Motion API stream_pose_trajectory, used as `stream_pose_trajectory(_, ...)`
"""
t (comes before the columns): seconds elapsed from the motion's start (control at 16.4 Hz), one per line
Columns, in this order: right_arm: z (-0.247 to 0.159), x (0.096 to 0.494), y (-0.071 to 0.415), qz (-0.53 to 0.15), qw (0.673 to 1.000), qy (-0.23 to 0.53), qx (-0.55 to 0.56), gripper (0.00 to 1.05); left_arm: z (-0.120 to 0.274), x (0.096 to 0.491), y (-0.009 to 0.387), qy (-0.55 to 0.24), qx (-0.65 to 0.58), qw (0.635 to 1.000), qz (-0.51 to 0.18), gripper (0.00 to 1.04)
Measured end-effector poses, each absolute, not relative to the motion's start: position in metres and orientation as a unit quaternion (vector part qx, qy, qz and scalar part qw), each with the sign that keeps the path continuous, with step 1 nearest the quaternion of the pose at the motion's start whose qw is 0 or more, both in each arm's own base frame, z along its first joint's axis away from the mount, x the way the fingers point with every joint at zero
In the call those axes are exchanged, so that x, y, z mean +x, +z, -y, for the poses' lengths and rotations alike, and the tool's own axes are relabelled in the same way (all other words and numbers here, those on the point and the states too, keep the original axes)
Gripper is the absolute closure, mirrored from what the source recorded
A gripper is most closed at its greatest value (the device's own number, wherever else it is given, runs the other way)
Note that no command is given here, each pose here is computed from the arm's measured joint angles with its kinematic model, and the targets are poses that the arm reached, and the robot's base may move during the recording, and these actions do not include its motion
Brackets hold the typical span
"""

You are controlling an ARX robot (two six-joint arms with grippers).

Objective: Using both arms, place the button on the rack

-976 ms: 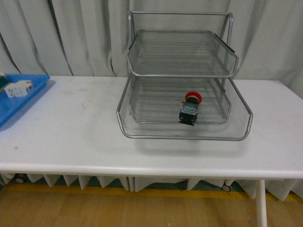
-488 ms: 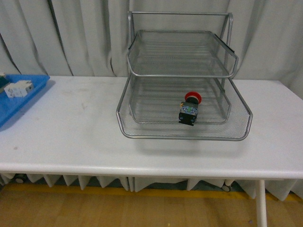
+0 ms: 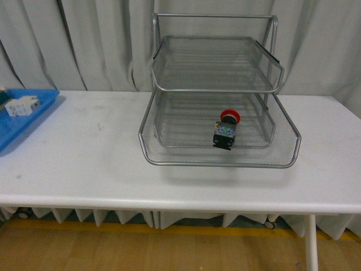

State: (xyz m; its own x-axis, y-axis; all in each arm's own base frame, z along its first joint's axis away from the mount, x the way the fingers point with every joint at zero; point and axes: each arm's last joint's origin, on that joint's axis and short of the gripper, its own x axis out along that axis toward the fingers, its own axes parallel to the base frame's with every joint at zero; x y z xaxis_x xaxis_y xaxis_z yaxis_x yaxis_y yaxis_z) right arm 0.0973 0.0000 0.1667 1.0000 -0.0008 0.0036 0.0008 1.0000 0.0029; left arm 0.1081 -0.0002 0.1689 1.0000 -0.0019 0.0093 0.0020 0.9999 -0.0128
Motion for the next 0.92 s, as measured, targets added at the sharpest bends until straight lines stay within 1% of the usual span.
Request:
stream_pose_trajectory(0.12,0.0,0.0973,0.1667,0.002,1.0,-0.001,0.001,0.06,0.0002,0.0995,0.1624,-0.001,-0.006,1.0,-0.021,1.03)
stream_pose_trajectory(0.18,0.0,0.0973,0.1667,0.002,1.0,-0.001,0.001,0.06,0.0002,0.0977,0.1675,-0.001,-0.006,1.0,0.008,1.03)
stream_pose_trajectory(0.31,0.0,0.0973,0.1667,0.002,1.0,0.0,0.001,0.06,0.0002,0.0977,0.1651,-0.001,-0.006,1.0,-0.004,1.03)
stream_pose_trajectory(0.55,0.0,0.0973,0.1667,0.002,1.0,0.0,0.001,0.06,0.0002,0.0977,0.1656,-0.001,-0.005,1.0,-0.001,1.03)
stream_pose_trajectory(0.61,0.0,0.0973,0.1667,0.002,1.0,0.0,0.001,0.06,0.0002,0.0977,0.1656,-0.001,-0.005,1.0,-0.001,0.96)
stream_pose_trajectory(0.67,0.0,0.0973,0.1667,0.002,1.0,0.0,0.001,0.06,0.0002,0.0977,0.1656,-0.001,-0.006,1.0,-0.001,0.84)
stream_pose_trajectory(0.73,0.0,0.0973,0.1667,0.002,1.0,0.0,0.001,0.06,0.0002,0.0977,0.1656,-0.001,-0.006,1.0,-0.001,0.75)
stream_pose_trajectory(0.79,0.0,0.0973,0.1667,0.002,1.0,0.0,0.001,0.06,0.0002,0.0977,0.1656,-0.001,-0.006,1.0,-0.001,0.6)
stream_pose_trajectory(0.92,0.0,0.0973,0.1668,0.002,1.0,0.0,0.001,0.06,0.0002,0.0977,0.1656,-0.001,-0.006,1.0,-0.001,0.44)
